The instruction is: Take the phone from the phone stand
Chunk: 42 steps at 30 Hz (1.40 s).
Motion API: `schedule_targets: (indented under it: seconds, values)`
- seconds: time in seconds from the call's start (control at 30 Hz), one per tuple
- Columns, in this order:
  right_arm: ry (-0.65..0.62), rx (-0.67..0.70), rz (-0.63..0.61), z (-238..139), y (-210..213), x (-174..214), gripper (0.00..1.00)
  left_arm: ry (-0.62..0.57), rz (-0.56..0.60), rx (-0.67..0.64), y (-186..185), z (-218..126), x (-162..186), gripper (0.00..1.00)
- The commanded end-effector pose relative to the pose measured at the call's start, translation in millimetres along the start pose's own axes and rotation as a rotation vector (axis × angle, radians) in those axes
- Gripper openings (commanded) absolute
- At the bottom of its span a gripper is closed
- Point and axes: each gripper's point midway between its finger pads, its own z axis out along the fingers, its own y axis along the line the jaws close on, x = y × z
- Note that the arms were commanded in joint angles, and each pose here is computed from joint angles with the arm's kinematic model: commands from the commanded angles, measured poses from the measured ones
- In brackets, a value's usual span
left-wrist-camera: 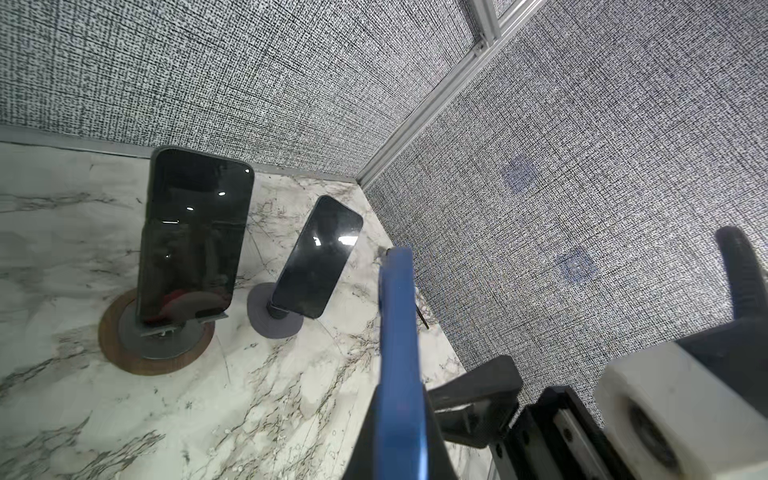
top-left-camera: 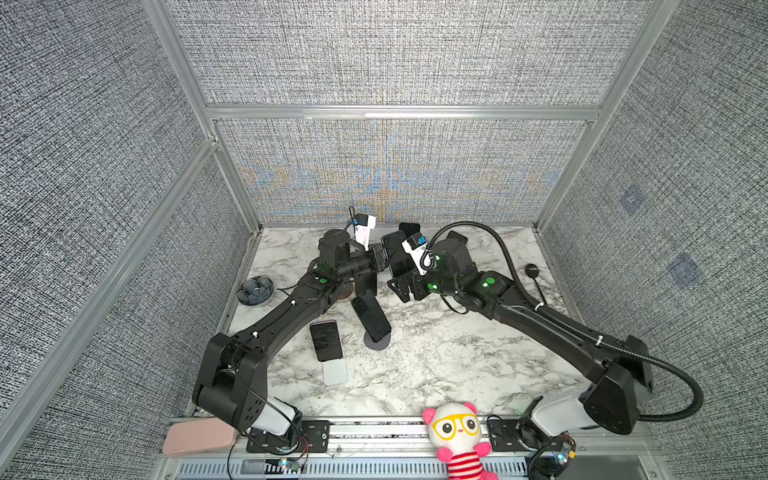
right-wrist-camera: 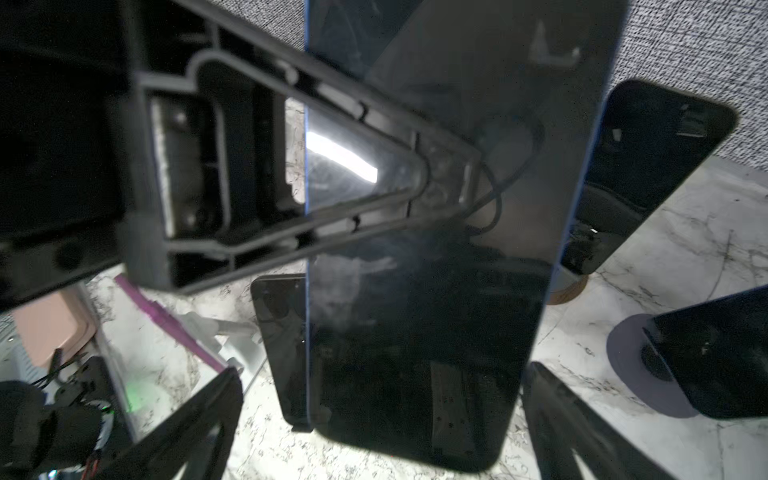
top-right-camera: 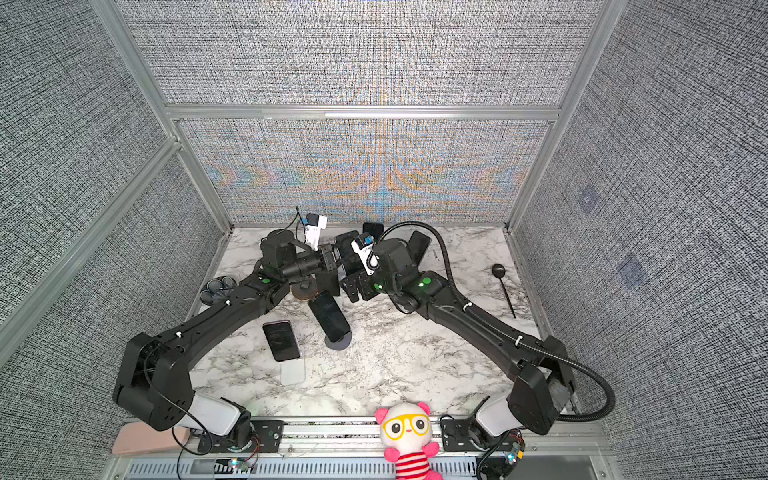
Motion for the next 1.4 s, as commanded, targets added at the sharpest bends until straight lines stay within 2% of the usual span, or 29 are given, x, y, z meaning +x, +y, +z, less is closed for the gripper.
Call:
schedule_targets:
  seconds: [0.0, 0.23, 0.4, 0.5, 0.53, 0.63, 0.7, 0.73, 0.83, 1.07, 1.27, 1.37]
  values:
    - [-0.056, 0.056, 0.001, 6.3, -6.8, -14.4, 0.96, -0.035, 0.028, 0.023, -7.9, 0.7, -10.0, 0.00]
    - [-0.085, 0.091, 0.027, 13.8, -13.2, -19.5, 0.76, -0.027, 0.014, 0.018, -4.4, 1.9, -4.7, 0.00]
    - [-0.094, 0.101, 0.029, 17.7, -15.6, -18.2, 0.52, -0.027, 0.009, 0.027, -5.0, 3.3, -4.1, 0.00]
    - [-0.092, 0.113, 0.026, 16.0, -17.9, -17.5, 0.47, -0.025, 0.014, 0.022, -4.1, 3.4, -3.4, 0.00]
    - [-0.094, 0.115, 0.026, 14.7, -17.8, -17.8, 0.45, -0.027, 0.015, 0.022, -3.8, 3.5, -3.8, 0.06]
    - [-0.095, 0.119, 0.025, 8.4, -18.3, -19.3, 0.37, -0.030, 0.023, 0.028, -4.9, 3.9, -4.8, 0.39]
    - [-0.098, 0.122, 0.029, 1.2, -18.4, -20.1, 0.29, -0.033, 0.038, 0.033, -7.5, 3.0, -6.4, 0.54]
    - [-0.098, 0.126, 0.029, -3.2, -19.2, -20.0, 0.26, -0.032, 0.045, 0.032, -8.3, 2.4, -6.8, 0.61]
    - [-0.086, 0.146, 0.036, -17.1, -24.7, -14.6, 0.22, -0.028, 0.081, 0.027, -11.6, 0.5, -9.2, 0.72]
    - [0.061, 0.324, 0.068, -79.6, -75.0, 35.7, 0.10, 0.008, 0.237, -0.041, -24.1, -15.7, -23.8, 0.83]
    - [0.194, 0.480, 0.220, -130.9, -142.8, 81.6, 0.03, 0.077, 0.337, -0.168, -10.8, -30.6, -19.7, 0.84]
    - [0.268, 0.636, 0.237, -145.3, -187.9, 106.5, 0.00, 0.105, 0.358, -0.233, 1.3, -39.1, -10.4, 0.84]
